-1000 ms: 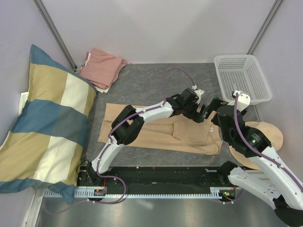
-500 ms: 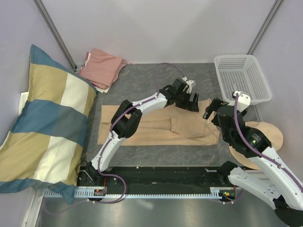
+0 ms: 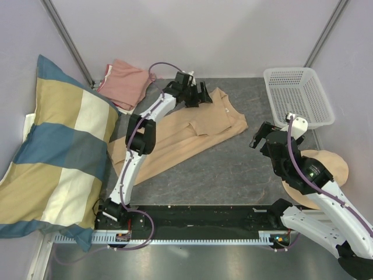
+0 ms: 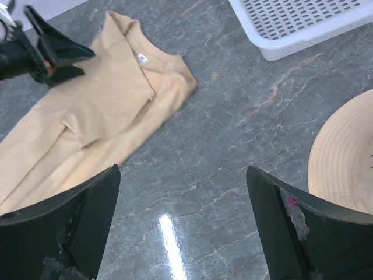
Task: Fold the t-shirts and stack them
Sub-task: Rotate the tshirt 90 degrees
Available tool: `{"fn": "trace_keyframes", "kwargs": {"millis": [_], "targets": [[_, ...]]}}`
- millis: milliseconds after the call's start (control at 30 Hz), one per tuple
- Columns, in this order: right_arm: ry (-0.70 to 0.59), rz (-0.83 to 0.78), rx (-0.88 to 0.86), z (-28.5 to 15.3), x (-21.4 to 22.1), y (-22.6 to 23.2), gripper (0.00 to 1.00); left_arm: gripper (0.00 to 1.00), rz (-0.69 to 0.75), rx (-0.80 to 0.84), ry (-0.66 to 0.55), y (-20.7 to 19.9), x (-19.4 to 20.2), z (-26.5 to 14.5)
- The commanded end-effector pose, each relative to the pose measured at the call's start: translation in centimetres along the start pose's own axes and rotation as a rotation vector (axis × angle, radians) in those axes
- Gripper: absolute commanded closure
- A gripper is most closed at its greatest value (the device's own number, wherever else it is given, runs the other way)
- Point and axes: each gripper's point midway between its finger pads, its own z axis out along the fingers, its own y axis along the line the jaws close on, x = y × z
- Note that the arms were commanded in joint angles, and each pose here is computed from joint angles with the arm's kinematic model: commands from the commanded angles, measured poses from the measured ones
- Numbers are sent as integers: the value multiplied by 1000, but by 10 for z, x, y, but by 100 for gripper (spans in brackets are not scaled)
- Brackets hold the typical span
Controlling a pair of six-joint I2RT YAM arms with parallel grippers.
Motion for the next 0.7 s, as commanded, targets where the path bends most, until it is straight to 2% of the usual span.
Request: {"fn": "trace_keyframes", "kwargs": {"millis": [0,233,333,500,600,633,667], "targets": [[15,12,7,1,8,-3,2,3,-170,-33,-53,41,-36,-8],[78,5,6,9,31,-1,2,3,-318,-70,-164,116,-84,-42],[103,2,-12,13,42,3,2,0,-325,-32,-197,128,-102,-58],[147,-12,-54,25,65,12,2,0,-225,99,-224,80,-127,-91],[222,-28,-123,36,95,28,2,0,-157,160,-254,43,-142,-123],[252,-19,-140,39,105,33,2,0,-141,152,-241,44,-136,-126],[315,-12,-188,42,124,44,2,0,-106,161,-270,25,-145,-147]]}}
